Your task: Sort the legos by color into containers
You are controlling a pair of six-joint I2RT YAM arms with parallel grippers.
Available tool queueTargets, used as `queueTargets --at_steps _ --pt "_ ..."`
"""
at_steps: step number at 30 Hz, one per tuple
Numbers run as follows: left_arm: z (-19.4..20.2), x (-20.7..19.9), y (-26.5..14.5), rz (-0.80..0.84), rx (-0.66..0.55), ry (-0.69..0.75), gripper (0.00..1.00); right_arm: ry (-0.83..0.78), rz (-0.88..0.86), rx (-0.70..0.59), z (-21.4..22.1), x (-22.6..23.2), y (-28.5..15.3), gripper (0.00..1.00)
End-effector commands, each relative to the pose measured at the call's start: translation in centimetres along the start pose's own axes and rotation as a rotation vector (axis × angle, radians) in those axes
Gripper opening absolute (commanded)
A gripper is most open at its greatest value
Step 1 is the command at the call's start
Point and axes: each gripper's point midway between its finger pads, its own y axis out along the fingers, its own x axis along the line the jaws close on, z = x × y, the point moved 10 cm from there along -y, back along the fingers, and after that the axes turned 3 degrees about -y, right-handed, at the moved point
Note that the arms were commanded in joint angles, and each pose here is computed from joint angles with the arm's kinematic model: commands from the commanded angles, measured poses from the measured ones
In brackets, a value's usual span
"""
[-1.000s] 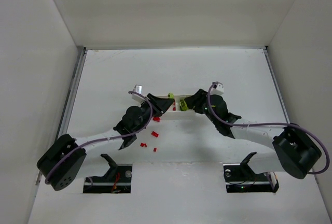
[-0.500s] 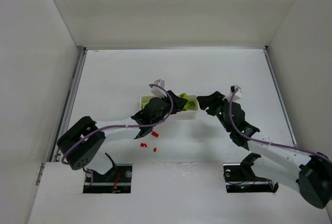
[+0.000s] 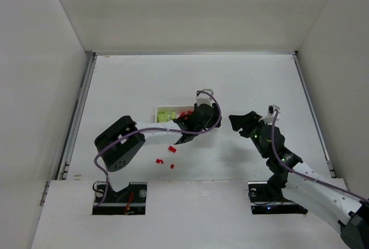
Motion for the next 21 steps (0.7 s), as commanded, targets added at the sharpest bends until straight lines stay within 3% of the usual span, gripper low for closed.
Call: queueTargets --at_steps 1,4,7,15,18,21 --pt "-1.5 -1.0 -0.2 -0.032 -0.047 0.047 0.46 -0.015 0.019 -0.015 -0.2 -0.6 -0.5 0.62" --pt "-1.7 -1.0 -0.6 -0.045 -0.065 0.045 0.54 -0.025 0.014 -0.005 -0.1 -0.6 -0.6 0.62" --pt "-2.3 -1.3 -1.2 -0.027 -0.078 0.037 0.56 -0.030 0.008 0.002 -0.1 -0.3 -0.6 0.60" --pt "-4.0 1.0 -6.6 -0.026 -0.171 -0.022 0.40 -0.138 -0.113 0.181 3.0 2.9 -0.7 0.25" --pt "-3.8 3.3 -9.2 -0.071 -0.211 -0.051 0.34 -0.206 -0.164 0.257 5.4 5.0 -0.4 0.25" --pt "-3.2 6.0 -11.8 -0.154 -0.241 -0.077 0.31 -0.268 -0.190 0.311 7.5 6.9 0.2 0.31"
